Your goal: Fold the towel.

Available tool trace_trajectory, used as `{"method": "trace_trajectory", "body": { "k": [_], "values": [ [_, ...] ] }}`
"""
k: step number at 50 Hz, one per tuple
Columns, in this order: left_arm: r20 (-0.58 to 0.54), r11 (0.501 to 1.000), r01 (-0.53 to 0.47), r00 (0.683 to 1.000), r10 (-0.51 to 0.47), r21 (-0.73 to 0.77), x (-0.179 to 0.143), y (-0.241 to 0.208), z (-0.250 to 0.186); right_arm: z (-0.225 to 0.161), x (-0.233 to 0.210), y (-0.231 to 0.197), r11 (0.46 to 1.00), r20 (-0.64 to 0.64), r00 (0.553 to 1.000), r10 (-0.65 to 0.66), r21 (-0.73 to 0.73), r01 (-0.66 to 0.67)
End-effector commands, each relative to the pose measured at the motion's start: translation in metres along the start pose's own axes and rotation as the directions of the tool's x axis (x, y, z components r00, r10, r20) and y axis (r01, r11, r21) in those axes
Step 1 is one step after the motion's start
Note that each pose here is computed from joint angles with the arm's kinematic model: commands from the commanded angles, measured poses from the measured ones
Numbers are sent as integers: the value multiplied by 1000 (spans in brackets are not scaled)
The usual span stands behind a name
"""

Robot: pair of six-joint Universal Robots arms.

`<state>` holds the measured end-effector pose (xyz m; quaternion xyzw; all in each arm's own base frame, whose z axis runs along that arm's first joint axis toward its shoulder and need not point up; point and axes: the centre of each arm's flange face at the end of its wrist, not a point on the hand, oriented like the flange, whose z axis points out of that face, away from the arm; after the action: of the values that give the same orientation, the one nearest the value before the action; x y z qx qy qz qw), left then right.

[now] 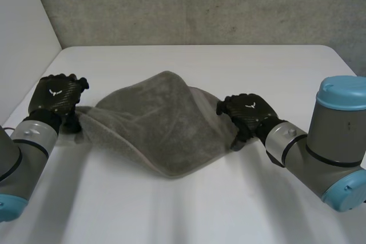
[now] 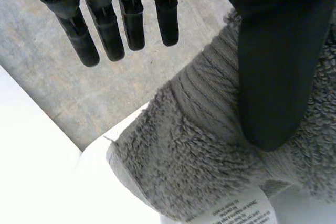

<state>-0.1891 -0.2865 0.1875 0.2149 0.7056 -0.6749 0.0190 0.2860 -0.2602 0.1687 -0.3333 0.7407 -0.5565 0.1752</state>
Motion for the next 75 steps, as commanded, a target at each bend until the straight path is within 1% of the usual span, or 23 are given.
{"method": "trace_trajectory", "body": {
  "k": [1,3,6,8,9,11,16,21,23,29,39,75],
  "values": [
    [-23,1000,-5,1000,4,-28,7,7,-12,3,2,13,999,35,999,-2,-38,3],
    [-25,1000,-5,1000,4,-30,8,7,-15,7,18,14,1000,6,1000,-8,-28,8],
    [-25,1000,-5,1000,4,-30,8,6,-22,9,26,13,1000,-7,1000,-15,-22,15],
    [-24,1000,-5,1000,4,-27,8,5,-25,11,35,14,998,-14,998,-62,-20,61],
    [-23,1000,-6,1000,5,-20,8,3,-28,11,36,14,998,-14,998,-62,-20,62],
    [-21,1000,-6,1000,6,-13,7,1,-31,16,40,22,991,-2,992,-123,-44,123],
    [-12,1000,-9,1000,10,15,6,-7,-38,24,42,29,981,11,983,-185,-54,185],
    [-22,999,-11,1000,12,35,6,-11,-40,32,42,40,980,29,983,-184,-74,186],
    [-49,999,-10,999,12,36,10,-10,-42,34,41,43,980,37,982,-183,-76,185],
    [-80,999,-9,997,12,31,14,-6,-45,42,42,45,979,37,981,-189,-68,191],
    [-85,1000,-9,996,11,27,15,-5,-46,55,43,47,978,38,979,-198,-54,200],
    [-86,1000,-7,996,9,27,15,-5,-47,72,48,45,976,4,976,-219,4,219]
  ]
}}
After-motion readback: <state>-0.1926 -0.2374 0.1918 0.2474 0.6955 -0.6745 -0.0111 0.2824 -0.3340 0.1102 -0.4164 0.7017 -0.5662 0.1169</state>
